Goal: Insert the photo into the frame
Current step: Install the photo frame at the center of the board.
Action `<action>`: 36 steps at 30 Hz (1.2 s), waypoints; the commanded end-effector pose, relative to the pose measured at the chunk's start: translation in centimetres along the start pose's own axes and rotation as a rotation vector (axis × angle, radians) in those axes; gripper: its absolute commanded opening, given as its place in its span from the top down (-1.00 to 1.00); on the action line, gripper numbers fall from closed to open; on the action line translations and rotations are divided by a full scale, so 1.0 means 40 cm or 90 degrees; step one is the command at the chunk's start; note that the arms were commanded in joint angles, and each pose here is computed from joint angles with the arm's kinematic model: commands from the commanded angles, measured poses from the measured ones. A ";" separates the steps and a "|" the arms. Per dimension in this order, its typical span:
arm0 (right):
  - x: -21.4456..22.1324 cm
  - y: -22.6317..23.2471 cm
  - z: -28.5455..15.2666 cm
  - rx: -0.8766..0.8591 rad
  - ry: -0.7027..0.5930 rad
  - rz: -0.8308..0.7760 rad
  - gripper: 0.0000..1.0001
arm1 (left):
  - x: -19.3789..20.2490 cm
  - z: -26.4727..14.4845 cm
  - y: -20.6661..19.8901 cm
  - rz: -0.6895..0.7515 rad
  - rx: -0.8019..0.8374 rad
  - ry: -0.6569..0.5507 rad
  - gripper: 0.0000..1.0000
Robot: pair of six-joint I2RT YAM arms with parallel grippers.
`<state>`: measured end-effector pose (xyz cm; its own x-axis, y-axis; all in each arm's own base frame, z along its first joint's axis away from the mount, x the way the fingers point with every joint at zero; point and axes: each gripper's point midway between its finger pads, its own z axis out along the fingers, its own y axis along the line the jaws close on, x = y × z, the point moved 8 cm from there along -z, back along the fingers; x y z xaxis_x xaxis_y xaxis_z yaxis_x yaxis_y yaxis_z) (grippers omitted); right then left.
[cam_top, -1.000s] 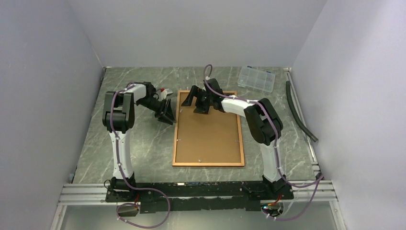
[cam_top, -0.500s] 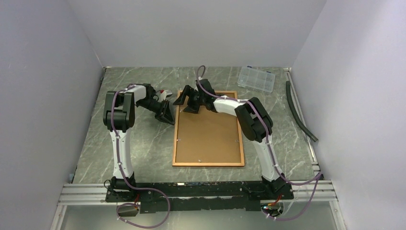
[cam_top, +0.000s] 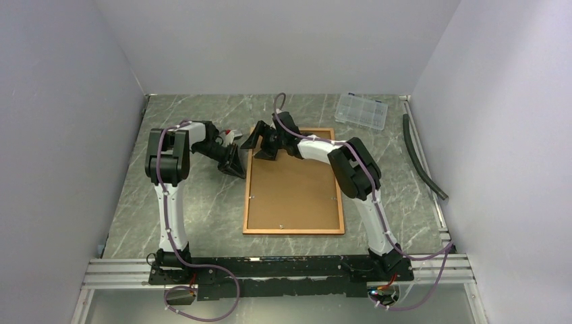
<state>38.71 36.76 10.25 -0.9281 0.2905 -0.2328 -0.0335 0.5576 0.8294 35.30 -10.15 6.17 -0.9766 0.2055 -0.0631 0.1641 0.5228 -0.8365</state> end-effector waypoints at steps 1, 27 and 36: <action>-0.011 0.004 0.018 0.003 -0.009 -0.005 -0.56 | 0.005 0.003 0.002 0.026 -0.021 0.004 0.60; -0.167 -0.062 -0.452 0.125 -0.206 -0.067 -0.99 | 0.073 -0.069 -0.037 0.112 -0.140 0.033 0.36; -0.209 -0.315 -0.591 0.288 -0.275 0.011 -1.00 | 0.136 -0.004 -0.051 0.190 -0.229 0.109 0.28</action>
<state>39.46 10.58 16.78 -0.6608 0.5653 -0.4937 0.1670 0.7520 0.6376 30.12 -9.45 7.97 -0.9086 0.4046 -0.1036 0.3670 0.6550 -0.6605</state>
